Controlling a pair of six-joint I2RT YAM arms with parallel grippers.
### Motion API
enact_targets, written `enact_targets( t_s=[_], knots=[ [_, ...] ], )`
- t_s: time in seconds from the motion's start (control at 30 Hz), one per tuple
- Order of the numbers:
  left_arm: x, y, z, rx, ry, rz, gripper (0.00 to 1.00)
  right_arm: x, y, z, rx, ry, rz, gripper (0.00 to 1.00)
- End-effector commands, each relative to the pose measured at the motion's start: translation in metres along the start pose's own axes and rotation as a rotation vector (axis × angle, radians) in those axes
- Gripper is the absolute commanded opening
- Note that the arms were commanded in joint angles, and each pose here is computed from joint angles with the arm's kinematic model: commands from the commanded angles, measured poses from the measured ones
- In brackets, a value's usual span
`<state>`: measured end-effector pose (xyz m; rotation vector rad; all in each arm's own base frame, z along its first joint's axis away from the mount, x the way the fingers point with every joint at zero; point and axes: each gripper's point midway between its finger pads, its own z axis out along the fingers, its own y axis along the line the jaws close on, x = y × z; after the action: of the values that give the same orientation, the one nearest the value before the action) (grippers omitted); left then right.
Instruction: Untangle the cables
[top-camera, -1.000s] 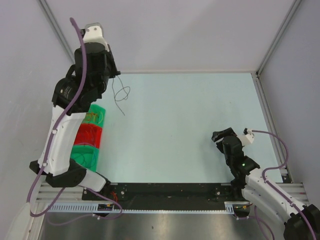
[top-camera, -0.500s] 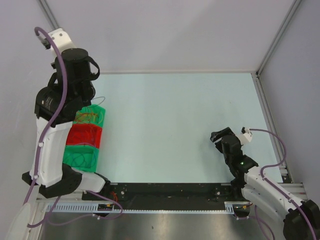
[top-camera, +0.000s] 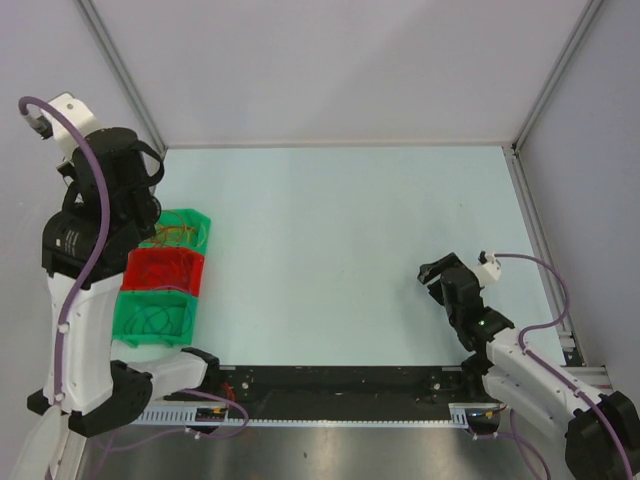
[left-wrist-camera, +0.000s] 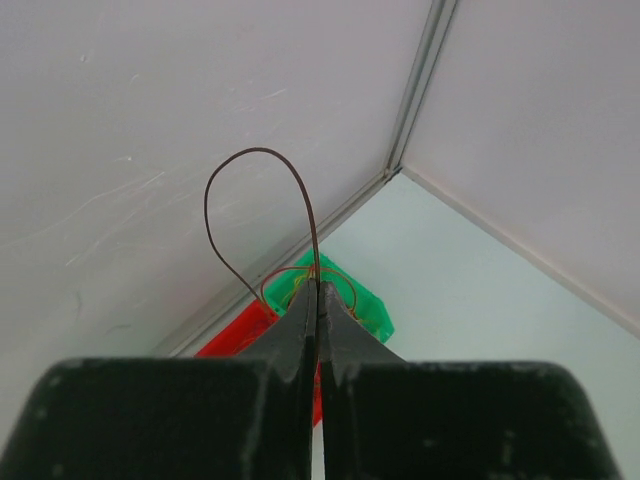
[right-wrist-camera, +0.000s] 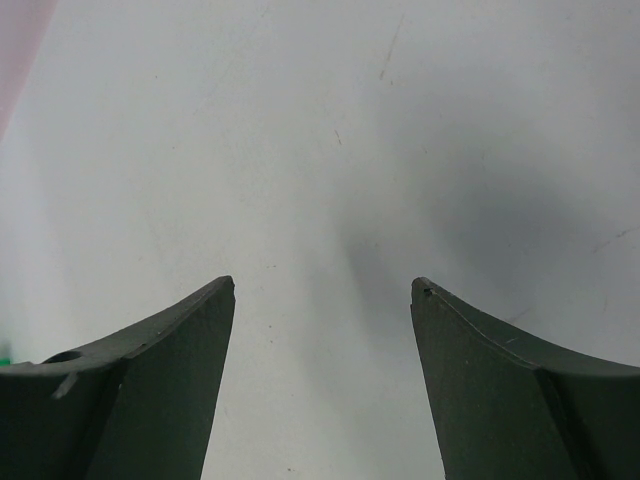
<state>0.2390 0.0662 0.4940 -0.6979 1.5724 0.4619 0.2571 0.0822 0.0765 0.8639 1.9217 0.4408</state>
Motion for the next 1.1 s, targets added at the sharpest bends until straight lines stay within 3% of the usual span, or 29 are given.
enact_targets(
  t_s=[0.0,0.73,1.07],
  knots=[
    [0.017,0.001,0.012,0.016,0.035,-0.022,0.0,-0.017,0.023,-0.001,-0.052,-0.041,0.023,0.76],
    [0.149,0.036,0.091,-0.084,0.275,-0.126,0.0,-0.009,0.03,0.006,-0.051,0.014,-0.02,0.76],
    [0.196,0.021,0.115,-0.047,0.357,-0.174,0.0,-0.009,0.029,0.008,-0.045,0.023,-0.018,0.76]
  ],
)
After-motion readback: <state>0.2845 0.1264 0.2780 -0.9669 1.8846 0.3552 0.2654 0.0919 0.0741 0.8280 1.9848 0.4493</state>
